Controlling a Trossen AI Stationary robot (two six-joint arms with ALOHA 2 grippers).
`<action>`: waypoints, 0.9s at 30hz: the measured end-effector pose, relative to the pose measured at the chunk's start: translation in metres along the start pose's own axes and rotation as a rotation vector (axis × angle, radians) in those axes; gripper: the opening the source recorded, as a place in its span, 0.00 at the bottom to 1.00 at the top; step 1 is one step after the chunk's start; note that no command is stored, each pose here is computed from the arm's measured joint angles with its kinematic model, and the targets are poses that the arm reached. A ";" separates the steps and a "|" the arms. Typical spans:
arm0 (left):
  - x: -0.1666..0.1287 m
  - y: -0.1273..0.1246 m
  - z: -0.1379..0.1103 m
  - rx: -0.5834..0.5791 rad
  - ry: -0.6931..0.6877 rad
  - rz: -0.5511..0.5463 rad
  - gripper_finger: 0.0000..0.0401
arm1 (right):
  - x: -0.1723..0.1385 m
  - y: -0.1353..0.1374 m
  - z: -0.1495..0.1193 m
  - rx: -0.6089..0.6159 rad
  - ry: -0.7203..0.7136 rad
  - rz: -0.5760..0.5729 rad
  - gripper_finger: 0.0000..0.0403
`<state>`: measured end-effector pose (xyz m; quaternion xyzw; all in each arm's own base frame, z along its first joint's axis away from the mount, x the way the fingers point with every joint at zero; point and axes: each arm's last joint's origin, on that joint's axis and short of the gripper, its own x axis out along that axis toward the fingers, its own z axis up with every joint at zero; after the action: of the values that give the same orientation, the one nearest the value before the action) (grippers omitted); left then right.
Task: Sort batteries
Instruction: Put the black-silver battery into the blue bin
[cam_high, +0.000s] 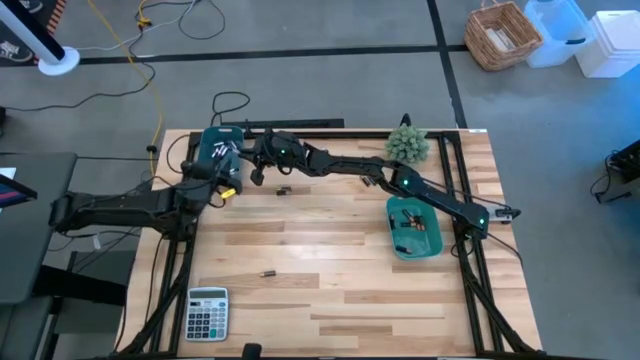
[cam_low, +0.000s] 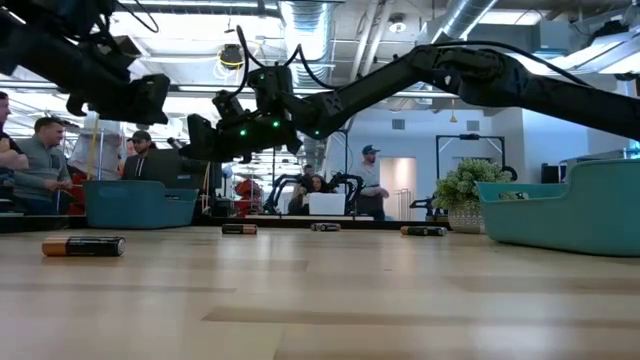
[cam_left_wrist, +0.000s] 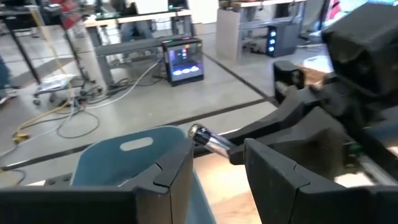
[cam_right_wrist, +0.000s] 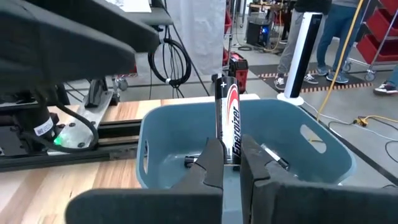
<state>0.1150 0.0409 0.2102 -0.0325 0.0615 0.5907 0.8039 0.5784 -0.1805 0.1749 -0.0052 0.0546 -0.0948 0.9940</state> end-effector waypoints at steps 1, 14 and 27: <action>0.002 -0.001 0.000 -0.004 -0.001 0.012 0.34 | 0.000 0.000 0.000 -0.001 -0.001 0.000 0.04; 0.022 0.007 0.001 -0.022 0.067 -0.050 0.34 | 0.000 0.004 -0.003 -0.019 0.027 0.008 0.05; 0.039 0.025 -0.004 -0.047 0.168 -0.032 0.34 | 0.000 0.003 -0.003 -0.025 0.031 0.006 0.05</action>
<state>0.1022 0.0845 0.2011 -0.1018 0.1140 0.5743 0.8043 0.5789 -0.1777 0.1718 -0.0160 0.0712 -0.0911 0.9932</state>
